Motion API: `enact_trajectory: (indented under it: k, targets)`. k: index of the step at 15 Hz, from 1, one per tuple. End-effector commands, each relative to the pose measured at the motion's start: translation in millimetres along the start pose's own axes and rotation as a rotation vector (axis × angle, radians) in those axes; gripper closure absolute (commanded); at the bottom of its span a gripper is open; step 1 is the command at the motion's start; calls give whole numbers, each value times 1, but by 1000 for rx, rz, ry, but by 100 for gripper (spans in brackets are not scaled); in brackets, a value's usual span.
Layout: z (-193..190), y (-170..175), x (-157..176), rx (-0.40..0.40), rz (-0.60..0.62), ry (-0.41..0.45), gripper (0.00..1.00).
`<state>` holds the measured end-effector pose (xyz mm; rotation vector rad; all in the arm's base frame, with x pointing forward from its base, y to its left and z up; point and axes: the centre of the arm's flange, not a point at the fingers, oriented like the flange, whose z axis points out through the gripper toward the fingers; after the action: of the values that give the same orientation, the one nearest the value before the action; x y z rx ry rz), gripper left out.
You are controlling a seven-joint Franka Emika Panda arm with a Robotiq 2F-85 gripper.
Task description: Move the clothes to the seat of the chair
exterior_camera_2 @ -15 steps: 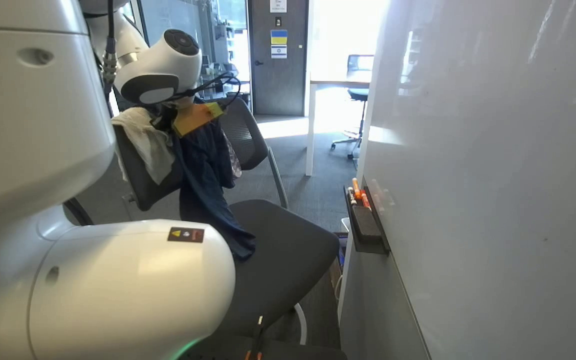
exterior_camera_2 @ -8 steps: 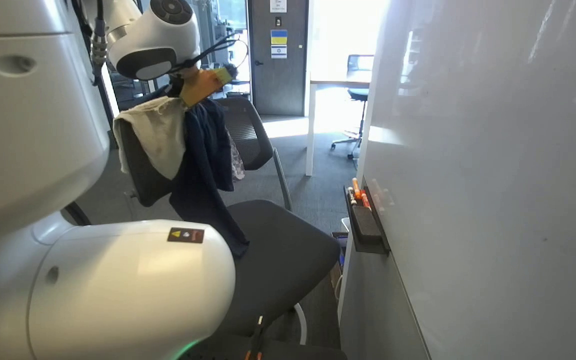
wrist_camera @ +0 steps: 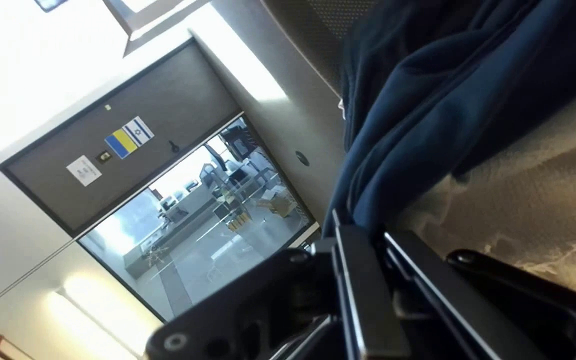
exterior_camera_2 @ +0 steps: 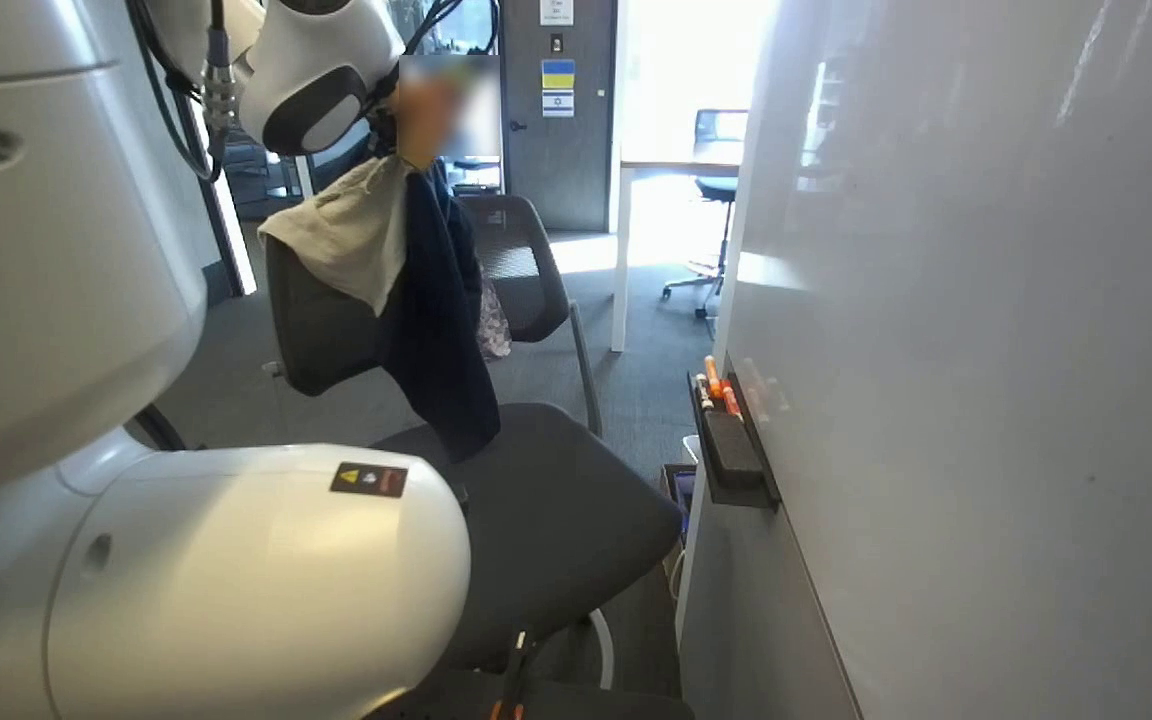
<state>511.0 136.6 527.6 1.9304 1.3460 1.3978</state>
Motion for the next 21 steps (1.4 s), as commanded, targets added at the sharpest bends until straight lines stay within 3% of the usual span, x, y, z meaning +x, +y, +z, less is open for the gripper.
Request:
enact_trajectory:
  k: [1,5,9,12,15,17,19,21]
  targets:
    - [-49,28,26,-131,-99,-98,98]
    - [-69,18,-5,-85,-105,-298,98]
    - [-74,-18,-50,-54,-95,-488,98]
    - [-78,-55,-56,-44,-79,-636,98]
    - [-73,-80,-46,34,-62,-782,98]
    - [-63,-97,-44,153,-2,-811,98]
    - [-49,-109,-47,198,66,-781,98]
    - [-34,-116,-53,149,115,-744,98]
